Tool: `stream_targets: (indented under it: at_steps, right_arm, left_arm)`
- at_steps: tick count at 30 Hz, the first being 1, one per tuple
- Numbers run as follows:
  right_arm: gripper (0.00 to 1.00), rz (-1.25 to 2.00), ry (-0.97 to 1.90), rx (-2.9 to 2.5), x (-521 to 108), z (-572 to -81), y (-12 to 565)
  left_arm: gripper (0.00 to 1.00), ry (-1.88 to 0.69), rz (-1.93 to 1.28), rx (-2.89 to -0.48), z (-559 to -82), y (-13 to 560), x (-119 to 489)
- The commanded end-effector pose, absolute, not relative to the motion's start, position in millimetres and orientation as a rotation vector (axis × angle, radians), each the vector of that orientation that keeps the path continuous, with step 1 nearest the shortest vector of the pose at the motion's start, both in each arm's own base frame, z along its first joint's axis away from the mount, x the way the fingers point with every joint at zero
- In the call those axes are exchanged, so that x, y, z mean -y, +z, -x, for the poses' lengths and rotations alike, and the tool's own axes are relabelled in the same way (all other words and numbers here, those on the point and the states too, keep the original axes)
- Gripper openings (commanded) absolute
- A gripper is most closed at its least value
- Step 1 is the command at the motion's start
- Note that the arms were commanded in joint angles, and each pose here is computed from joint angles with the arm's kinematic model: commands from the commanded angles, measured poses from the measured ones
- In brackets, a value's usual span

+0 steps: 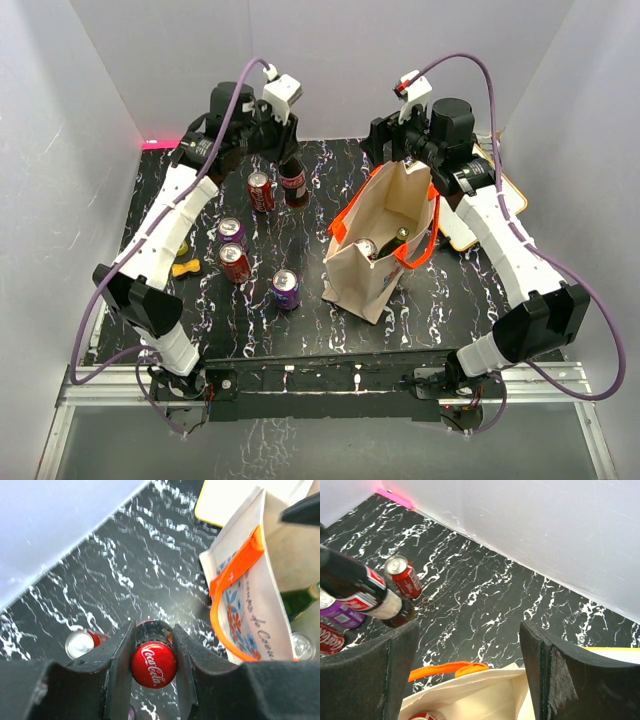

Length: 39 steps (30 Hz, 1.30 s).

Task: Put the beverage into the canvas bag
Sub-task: Pick up the drink from the center of the board, then place the drink in the canvas bag.

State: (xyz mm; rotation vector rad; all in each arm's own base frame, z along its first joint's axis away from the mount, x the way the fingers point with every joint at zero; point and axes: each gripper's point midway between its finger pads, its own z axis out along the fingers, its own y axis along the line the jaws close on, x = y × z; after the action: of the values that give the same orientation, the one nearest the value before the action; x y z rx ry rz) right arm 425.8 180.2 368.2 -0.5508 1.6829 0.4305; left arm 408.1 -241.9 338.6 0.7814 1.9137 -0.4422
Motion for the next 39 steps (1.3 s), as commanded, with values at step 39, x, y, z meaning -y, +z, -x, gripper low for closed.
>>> stream_targets:
  at_steps: [39]
  right_arm:
    - [0.86, 0.023, 0.164, -1.735, -31.2, -432.7, 392.2]
  left_arm:
    - [0.00, -0.488, -0.824, -0.958, -311.8, 616.7, 389.8]
